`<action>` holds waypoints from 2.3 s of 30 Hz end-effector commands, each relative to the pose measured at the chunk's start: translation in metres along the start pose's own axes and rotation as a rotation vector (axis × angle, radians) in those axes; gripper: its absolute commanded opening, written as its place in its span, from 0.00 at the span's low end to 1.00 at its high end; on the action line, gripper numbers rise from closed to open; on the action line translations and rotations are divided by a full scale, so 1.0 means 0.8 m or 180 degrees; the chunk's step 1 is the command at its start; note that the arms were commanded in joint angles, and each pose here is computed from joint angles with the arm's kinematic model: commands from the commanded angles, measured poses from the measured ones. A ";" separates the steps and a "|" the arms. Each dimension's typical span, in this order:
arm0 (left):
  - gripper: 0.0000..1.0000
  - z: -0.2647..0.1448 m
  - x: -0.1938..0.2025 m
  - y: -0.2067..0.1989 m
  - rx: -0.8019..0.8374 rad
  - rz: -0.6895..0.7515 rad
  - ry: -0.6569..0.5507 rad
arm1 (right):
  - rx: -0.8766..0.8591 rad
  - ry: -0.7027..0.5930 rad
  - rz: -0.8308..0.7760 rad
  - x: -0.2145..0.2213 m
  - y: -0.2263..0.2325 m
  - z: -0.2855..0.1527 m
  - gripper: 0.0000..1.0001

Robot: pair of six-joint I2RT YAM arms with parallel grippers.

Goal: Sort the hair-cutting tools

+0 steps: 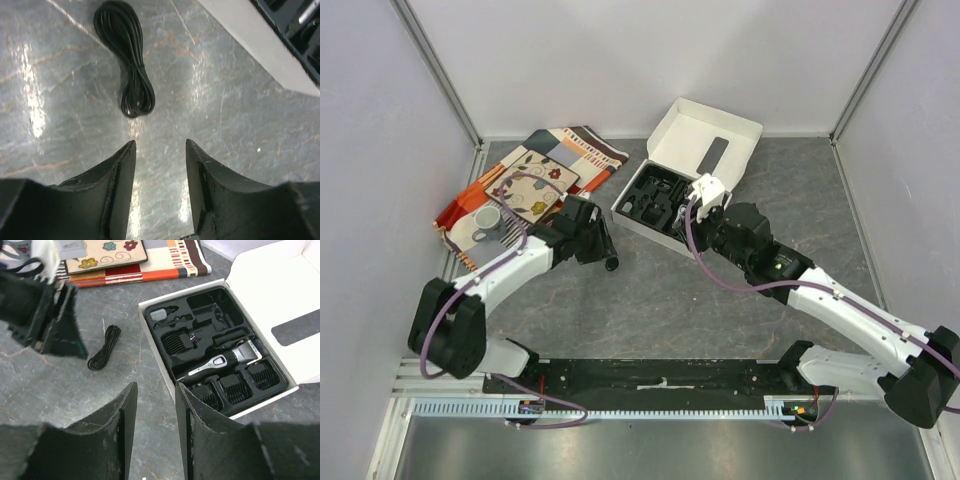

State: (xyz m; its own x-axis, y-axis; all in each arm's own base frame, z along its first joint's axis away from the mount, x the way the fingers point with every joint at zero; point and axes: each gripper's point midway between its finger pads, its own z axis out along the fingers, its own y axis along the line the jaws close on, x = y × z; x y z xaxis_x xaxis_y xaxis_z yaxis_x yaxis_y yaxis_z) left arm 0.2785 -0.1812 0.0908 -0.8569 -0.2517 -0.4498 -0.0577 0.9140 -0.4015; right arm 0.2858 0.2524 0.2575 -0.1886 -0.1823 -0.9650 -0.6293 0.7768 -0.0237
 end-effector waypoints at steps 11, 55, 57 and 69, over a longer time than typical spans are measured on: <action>0.55 0.079 -0.052 0.008 -0.0565 0.0016 -0.0101 | -0.0145 -0.0089 0.0016 0.016 0.019 -0.014 0.43; 0.02 0.005 -0.132 -0.133 0.0386 0.0314 -0.0310 | -0.0002 0.0006 -0.0015 0.033 0.008 -0.023 0.43; 0.02 0.002 -0.154 -0.152 0.0472 0.0375 -0.0393 | 0.0042 -0.0009 -0.0003 0.033 0.005 -0.026 0.43; 0.02 0.067 -0.218 -0.227 0.0827 0.0038 -0.0458 | 0.0134 -0.0025 0.0052 0.046 0.000 -0.027 0.42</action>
State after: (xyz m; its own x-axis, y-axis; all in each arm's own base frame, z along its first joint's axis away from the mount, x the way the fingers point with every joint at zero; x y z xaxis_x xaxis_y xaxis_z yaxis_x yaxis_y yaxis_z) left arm 0.4487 -0.2982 0.1837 -0.7873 -0.2275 -0.5730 0.1043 0.8669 -0.4875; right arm 0.2608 0.2350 0.2228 -0.2109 -0.2057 -0.9556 -0.6180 0.7855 -0.0327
